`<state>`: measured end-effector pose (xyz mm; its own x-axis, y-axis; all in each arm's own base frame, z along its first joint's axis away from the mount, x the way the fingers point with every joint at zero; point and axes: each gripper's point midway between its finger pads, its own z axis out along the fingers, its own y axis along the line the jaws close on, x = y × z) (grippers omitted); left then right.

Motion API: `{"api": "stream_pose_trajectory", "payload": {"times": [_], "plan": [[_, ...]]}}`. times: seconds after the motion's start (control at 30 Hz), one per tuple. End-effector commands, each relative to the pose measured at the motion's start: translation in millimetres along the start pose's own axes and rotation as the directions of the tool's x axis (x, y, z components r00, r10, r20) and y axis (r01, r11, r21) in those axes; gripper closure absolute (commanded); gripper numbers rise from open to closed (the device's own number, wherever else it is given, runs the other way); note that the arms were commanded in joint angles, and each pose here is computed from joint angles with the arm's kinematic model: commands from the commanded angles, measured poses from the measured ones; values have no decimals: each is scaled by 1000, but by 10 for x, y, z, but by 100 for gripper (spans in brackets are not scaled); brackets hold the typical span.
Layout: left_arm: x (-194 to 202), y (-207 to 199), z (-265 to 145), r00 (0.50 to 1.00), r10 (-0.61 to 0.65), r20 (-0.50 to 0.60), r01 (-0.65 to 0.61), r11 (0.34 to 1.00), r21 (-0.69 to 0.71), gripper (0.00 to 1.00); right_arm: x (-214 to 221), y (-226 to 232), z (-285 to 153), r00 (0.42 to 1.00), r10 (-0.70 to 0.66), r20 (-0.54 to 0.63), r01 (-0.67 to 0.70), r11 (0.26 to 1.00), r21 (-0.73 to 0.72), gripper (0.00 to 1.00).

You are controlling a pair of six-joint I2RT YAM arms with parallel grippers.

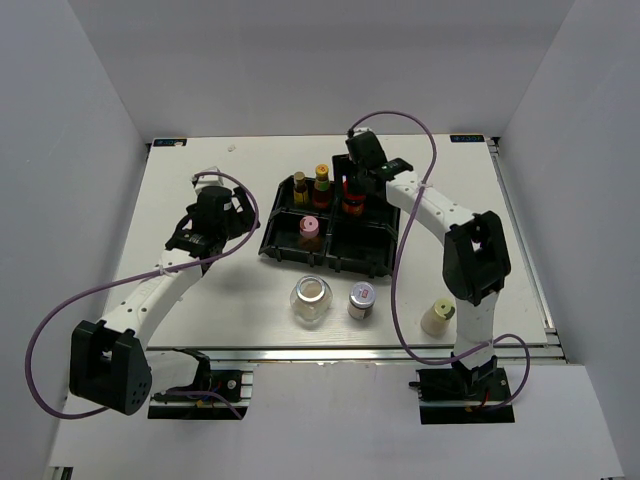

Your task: Organize the condiment bottles

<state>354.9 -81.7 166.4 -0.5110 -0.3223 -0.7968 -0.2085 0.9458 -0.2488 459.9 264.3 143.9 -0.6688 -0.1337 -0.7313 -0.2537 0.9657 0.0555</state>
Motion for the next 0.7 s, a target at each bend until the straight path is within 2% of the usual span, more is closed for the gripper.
{"api": "stream_pose_trajectory", "payload": {"times": [0.0, 0.03, 0.17, 0.27, 0.43, 0.5, 0.57, 0.67], "plan": [[-50, -43, -29, 1000, -8, 14, 8, 999, 32, 2, -557, 98, -427, 984, 39, 172, -30, 998, -52, 15], [-54, -52, -37, 1000, -9, 15, 8, 999, 38, 2, -578, 92, -476, 983, 36, 178, -27, 998, -52, 11], [-47, -80, -43, 1000, -7, 10, 6, 998, 54, 2, -626, 56, -772, 979, 7, 203, 5, 998, -63, 11], [-34, -93, -40, 1000, -6, 0, 6, 998, 61, 2, -452, -36, -962, 982, -1, 189, 11, 999, -48, 11], [-46, -111, -72, 1000, -7, 3, 7, 997, 73, 2, 207, -142, -1307, 994, -18, 112, 21, 1000, -21, 11], [-58, -120, -91, 1000, -7, 9, 6, 997, 82, 2, 477, -50, -1498, 996, -49, 81, 51, 998, -27, 11], [-46, -107, -91, 1000, -6, 9, 6, 997, 78, 2, 924, 78, -1550, 996, -90, 3, 90, 995, -39, 11], [-45, -87, -95, 1000, -10, 10, 9, 997, 70, 2, 1339, 222, -1648, 992, -113, -57, 109, 992, -70, 11]]}}
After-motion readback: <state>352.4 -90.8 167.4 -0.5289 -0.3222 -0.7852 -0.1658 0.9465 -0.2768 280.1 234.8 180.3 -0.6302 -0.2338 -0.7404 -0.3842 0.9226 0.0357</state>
